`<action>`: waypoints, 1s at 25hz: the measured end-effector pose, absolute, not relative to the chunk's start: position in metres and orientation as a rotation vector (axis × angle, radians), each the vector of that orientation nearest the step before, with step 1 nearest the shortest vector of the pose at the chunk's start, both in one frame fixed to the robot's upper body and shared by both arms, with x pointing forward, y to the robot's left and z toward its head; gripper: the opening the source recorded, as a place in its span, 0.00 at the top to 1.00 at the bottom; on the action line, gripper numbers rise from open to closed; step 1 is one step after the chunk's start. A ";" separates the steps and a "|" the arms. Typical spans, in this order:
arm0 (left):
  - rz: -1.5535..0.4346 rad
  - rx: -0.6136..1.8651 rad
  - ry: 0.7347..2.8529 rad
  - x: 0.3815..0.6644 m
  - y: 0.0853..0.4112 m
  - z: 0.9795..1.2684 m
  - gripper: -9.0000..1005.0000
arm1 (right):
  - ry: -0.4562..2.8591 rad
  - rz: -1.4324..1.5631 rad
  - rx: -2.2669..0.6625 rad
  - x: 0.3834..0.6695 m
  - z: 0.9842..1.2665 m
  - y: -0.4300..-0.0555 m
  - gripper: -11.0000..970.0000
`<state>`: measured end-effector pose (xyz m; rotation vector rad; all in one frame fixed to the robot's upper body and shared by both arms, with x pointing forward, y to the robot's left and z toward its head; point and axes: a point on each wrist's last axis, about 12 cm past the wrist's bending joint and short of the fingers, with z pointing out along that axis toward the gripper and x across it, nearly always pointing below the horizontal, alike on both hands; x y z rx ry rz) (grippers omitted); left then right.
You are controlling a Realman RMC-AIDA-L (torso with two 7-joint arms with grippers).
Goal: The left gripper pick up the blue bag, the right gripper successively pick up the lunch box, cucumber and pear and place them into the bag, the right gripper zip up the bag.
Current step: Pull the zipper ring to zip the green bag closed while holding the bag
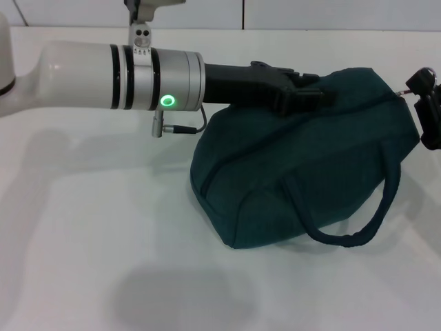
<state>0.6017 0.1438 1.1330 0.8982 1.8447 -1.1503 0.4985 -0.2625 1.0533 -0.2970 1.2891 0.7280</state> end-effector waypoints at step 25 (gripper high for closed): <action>-1.114 0.902 1.716 0.589 0.155 1.112 0.93 | 1.322 0.728 -0.267 0.496 1.049 -0.268 0.97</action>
